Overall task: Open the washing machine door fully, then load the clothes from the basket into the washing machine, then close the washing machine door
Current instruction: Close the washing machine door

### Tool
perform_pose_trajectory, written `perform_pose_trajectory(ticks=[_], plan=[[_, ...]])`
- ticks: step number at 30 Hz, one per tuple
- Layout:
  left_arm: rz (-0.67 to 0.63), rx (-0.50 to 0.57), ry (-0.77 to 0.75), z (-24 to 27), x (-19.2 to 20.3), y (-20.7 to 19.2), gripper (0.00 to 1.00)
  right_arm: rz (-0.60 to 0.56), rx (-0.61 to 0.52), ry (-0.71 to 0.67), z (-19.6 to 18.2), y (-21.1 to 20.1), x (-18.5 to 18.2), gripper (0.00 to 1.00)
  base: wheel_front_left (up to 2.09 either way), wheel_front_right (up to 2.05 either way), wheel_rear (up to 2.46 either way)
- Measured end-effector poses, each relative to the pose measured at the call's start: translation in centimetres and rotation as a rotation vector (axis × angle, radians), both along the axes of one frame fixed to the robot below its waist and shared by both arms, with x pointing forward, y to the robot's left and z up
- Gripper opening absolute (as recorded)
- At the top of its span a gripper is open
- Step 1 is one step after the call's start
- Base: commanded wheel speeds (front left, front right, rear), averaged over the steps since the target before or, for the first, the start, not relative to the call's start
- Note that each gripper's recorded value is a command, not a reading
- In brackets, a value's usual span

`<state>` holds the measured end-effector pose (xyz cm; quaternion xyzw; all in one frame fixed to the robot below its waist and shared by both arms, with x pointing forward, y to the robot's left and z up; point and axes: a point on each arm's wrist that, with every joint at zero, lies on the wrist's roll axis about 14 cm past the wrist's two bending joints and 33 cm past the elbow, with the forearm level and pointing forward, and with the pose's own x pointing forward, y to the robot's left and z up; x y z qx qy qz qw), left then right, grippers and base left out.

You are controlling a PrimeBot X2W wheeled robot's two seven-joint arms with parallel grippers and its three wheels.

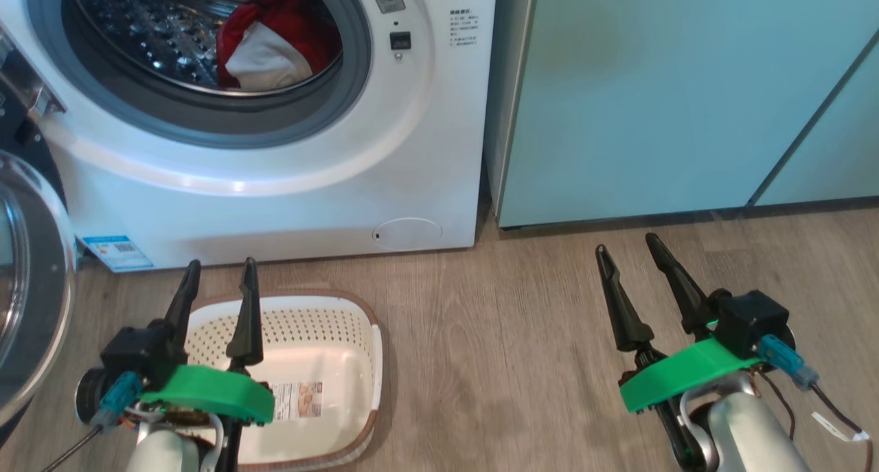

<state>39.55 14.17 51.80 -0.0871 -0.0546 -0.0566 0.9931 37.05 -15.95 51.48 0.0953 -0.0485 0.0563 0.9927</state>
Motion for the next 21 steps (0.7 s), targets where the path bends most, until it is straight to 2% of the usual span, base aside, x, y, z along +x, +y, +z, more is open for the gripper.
perform_pose_trajectory(ticks=[15,21], plan=[[0.009,0.006,-0.001,0.07,-0.32,0.33,1.0,0.017,-0.001,-0.004,0.14,0.55,-0.02,1.0,-1.95,1.94,0.01],[0.009,0.017,0.009,-0.25,-0.49,0.3,1.0,0.02,-0.001,-0.005,0.16,0.65,-0.15,1.0,-1.43,1.43,0.0]])
